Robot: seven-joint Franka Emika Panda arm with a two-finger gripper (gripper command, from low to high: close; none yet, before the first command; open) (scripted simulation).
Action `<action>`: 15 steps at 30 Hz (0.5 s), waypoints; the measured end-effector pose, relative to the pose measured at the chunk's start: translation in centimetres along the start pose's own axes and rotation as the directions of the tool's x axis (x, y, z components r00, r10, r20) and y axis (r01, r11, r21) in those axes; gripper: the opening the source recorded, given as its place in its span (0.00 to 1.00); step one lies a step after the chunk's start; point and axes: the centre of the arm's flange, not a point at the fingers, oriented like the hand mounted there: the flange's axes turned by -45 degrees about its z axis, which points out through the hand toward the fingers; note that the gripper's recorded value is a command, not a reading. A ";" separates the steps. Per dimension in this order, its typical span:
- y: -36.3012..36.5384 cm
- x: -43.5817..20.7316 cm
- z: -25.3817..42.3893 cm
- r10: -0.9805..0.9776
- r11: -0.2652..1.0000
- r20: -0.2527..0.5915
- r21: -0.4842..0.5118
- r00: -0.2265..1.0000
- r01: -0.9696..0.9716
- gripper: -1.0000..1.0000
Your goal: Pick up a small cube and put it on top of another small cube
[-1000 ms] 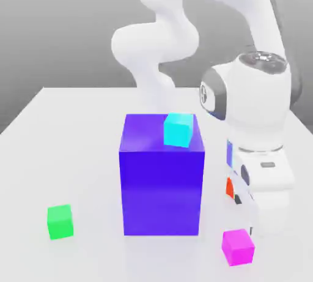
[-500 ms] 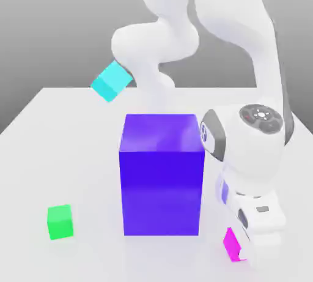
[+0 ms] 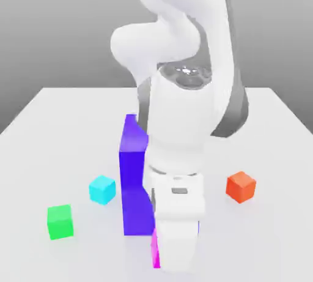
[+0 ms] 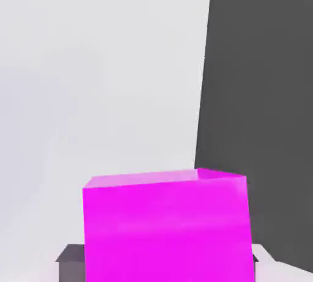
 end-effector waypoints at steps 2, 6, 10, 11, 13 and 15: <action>-1.8 -5.0 -0.3 0.044 0.999 0.010 0.013 0.999 -0.044 0.00; -10.4 -15.6 0.0 0.190 0.980 -0.049 0.070 0.980 -0.187 0.00; -13.3 -16.3 2.1 0.211 0.976 -0.098 0.083 0.973 -0.203 0.00; -13.1 -15.7 2.9 0.198 0.978 -0.102 0.082 0.975 -0.190 0.00; -13.2 -15.4 4.5 0.194 0.979 -0.104 0.081 0.976 -0.186 0.00; -13.5 -15.2 6.2 0.195 0.979 -0.103 0.084 0.975 -0.187 0.00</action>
